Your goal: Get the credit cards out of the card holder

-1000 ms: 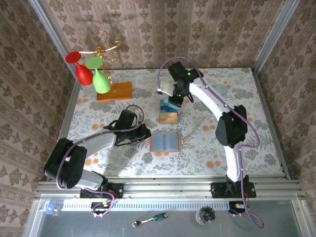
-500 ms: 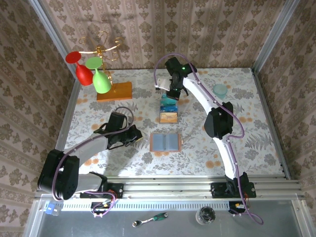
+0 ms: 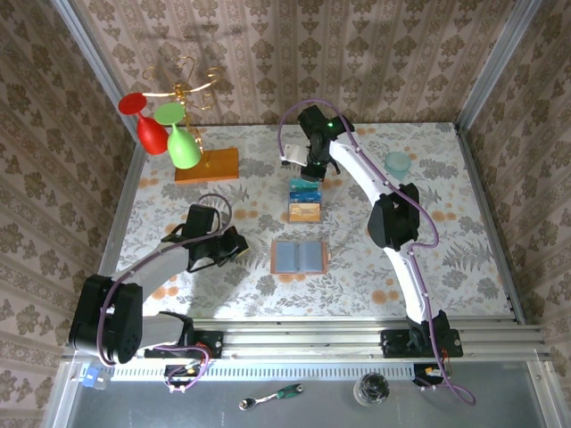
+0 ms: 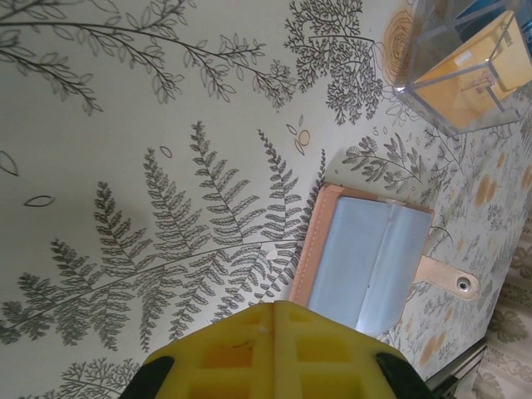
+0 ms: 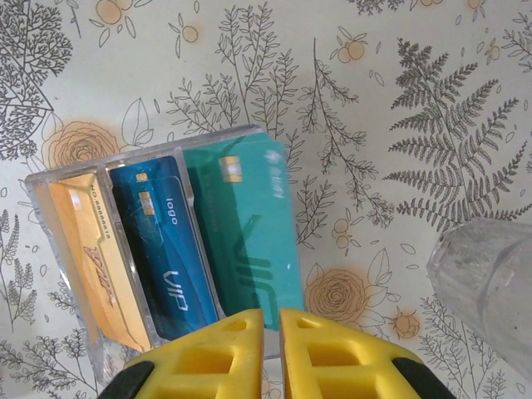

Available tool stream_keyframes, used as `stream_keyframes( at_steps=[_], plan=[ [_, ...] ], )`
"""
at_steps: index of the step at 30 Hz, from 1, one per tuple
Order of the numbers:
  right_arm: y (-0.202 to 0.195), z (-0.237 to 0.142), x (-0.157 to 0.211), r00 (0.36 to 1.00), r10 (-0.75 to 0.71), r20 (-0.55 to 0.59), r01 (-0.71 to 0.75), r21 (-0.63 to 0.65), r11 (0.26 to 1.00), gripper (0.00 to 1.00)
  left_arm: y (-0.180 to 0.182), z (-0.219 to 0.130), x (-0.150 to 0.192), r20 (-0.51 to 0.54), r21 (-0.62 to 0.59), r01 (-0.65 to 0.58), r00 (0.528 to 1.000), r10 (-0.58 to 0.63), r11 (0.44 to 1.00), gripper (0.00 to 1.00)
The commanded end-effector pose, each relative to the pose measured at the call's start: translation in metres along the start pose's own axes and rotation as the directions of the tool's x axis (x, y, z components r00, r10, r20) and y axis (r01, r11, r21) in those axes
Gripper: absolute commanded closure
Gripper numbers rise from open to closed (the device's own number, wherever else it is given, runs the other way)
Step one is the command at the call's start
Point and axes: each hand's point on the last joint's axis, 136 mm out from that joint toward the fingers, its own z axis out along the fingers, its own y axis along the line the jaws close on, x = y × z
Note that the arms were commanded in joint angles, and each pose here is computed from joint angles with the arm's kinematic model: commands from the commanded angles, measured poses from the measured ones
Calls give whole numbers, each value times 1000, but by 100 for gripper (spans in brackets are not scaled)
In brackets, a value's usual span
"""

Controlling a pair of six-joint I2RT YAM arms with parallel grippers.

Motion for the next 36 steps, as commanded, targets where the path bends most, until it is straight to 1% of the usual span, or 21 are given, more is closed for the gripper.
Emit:
stream_keyframes(
  at_steps=[1,4,5,8,10,11,13,14,15,16,17,18,19,20,21,24,27,29,32,34,36],
  plan=[
    [-9,-23,-1,999,39,28,-40,51,998,84,0,-5,0,0,6,-27,1000,27,1000,94],
    [-10,-31,2,996,72,44,-75,74,994,84,0,-8,-8,20,1,-35,999,35,999,90],
    [-9,-34,3,995,85,54,-90,83,993,83,0,-9,-11,24,-6,-42,999,42,999,87],
    [-8,-41,9,987,135,82,-144,117,983,76,3,-16,-19,38,-59,-71,997,73,996,71],
    [-7,-44,15,980,170,105,-184,152,971,68,7,-22,-26,54,-101,-90,994,96,991,63],
    [-6,-47,18,976,182,118,-200,173,964,63,8,-24,-30,60,-112,-98,993,106,989,55],
    [-4,-51,27,968,211,134,-236,217,947,52,9,-30,-37,78,-134,-121,988,133,983,31],
    [-3,-52,31,965,223,140,-251,236,939,49,11,-32,-40,86,-152,-129,986,143,980,26],
    [-2,-54,38,960,240,144,-271,258,928,43,12,-35,-44,96,-170,-139,983,156,976,18],
    [-2,-58,43,955,257,152,-291,282,914,37,12,-38,-48,105,-187,-152,979,174,971,6],
    [-1,-60,48,951,267,156,-303,297,905,29,14,-40,-51,112,-204,-160,976,185,966,0],
    [2,-62,54,946,282,159,-319,310,896,19,15,-43,-55,122,-227,-170,972,201,959,0],
    [4,-63,60,940,298,164,-337,324,884,14,16,-45,-59,133,-245,-183,967,220,952,0],
    [5,-66,66,935,312,170,-353,336,873,3,17,-47,-63,147,-260,-191,961,234,947,0],
    [10,-64,74,930,331,158,-366,341,866,0,20,-49,-67,159,-280,-199,955,249,939,0],
    [6,-72,86,902,380,207,-432,400,808,0,28,-57,-80,196,-352,-220,933,301,910,0],
    [8,-76,102,867,433,247,-498,435,750,0,38,-68,-95,233,-448,-237,900,369,862,0],
    [10,-78,112,829,478,291,-560,438,704,0,44,-75,-103,253,-503,-247,874,414,828,0],
    [14,-76,132,740,557,377,-672,414,614,0,50,-89,-116,284,-587,-245,830,480,772,0],
    [16,-74,146,670,597,440,-742,393,543,0,54,-100,-125,310,-639,-227,799,516,735,0],
    [16,-73,159,599,624,501,-800,366,475,0,56,-107,-132,336,-671,-210,769,544,711,0]
  ],
)
